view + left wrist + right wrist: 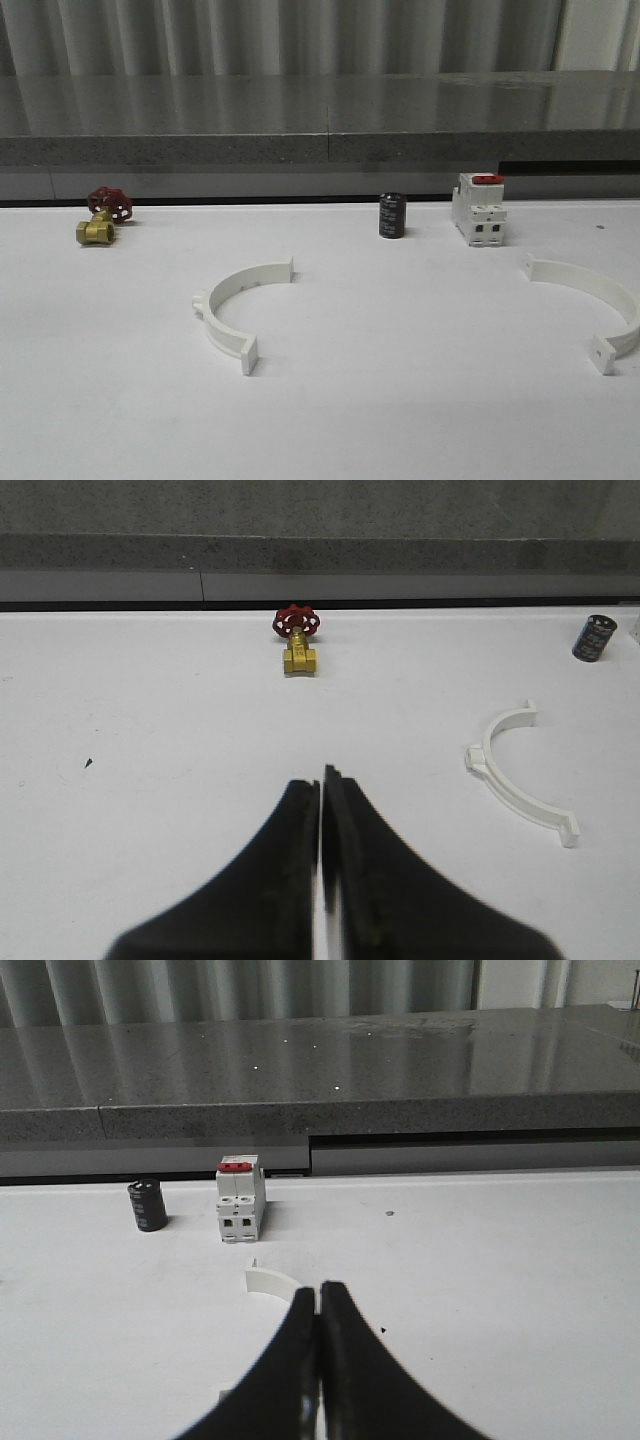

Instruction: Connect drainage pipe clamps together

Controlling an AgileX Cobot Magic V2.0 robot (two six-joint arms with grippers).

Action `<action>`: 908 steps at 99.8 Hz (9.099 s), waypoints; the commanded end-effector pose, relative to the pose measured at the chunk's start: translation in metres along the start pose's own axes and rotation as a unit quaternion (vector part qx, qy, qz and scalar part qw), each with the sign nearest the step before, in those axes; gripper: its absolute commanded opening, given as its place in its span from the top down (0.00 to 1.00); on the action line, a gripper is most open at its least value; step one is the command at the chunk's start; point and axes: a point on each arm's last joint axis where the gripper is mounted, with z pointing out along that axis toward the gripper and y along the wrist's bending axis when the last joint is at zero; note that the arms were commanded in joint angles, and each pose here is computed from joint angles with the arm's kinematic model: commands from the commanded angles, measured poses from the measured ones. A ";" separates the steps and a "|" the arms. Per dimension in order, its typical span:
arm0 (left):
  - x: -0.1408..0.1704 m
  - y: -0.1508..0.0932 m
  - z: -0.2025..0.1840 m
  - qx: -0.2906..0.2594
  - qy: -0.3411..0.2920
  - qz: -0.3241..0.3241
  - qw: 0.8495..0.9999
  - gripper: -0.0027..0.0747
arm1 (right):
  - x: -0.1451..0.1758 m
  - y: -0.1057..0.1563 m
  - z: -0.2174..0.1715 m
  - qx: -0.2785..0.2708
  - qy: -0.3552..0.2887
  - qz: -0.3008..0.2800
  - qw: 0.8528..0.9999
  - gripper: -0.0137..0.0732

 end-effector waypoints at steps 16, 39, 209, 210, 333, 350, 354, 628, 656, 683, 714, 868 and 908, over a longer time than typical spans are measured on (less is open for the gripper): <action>-0.012 -0.001 -0.003 0.001 -0.041 -0.006 0.999 0.99 | -0.045 0.003 -0.008 -0.001 -0.074 -0.007 0.997 0.92; -0.012 -0.001 -0.003 0.001 -0.041 -0.006 0.999 0.99 | -0.099 0.007 0.010 0.005 0.025 -0.004 1.000 0.92; -0.012 -0.001 -0.003 0.001 -0.041 -0.006 0.999 0.99 | -0.024 0.002 0.286 0.020 0.500 -0.004 0.866 0.18; -0.012 -0.001 -0.003 0.001 -0.041 -0.006 0.999 0.99 | -0.022 0.002 0.288 0.020 0.502 -0.004 0.865 0.18; -0.012 -0.001 -0.003 0.001 -0.041 -0.006 0.999 0.99 | 0.010 0.007 0.303 0.018 0.551 0.023 0.834 0.79; -0.012 -0.001 -0.003 0.001 -0.041 -0.006 0.999 0.99 | -0.010 0.042 0.307 -0.009 0.531 0.022 0.847 0.79; -0.012 -0.001 -0.003 0.001 -0.041 -0.006 0.999 0.99 | -0.013 0.054 0.307 -0.014 0.530 0.026 0.848 0.79; -0.012 -0.001 -0.003 0.001 -0.041 -0.006 0.999 0.99 | 0.021 0.247 0.304 0.014 0.544 0.095 0.833 0.72; -0.012 -0.001 -0.003 0.001 -0.041 -0.006 0.999 0.99 | 0.021 0.247 0.304 0.013 0.544 0.096 0.834 0.43; -0.012 -0.001 -0.003 0.001 -0.041 -0.006 0.999 0.99 | 0.022 0.246 0.304 0.017 0.544 0.086 0.834 0.38; -0.012 -0.001 -0.003 0.001 -0.041 -0.006 0.999 0.99 | 0.007 0.243 0.304 0.008 0.529 0.061 0.847 0.38; -0.012 -0.001 -0.003 0.001 -0.041 -0.006 0.999 0.99 | -0.153 0.007 0.104 0.086 0.257 0.027 0.962 0.38; -0.012 -0.001 -0.003 0.001 -0.041 -0.006 0.999 0.99 | -0.135 0.000 0.039 0.081 0.201 0.019 0.976 0.77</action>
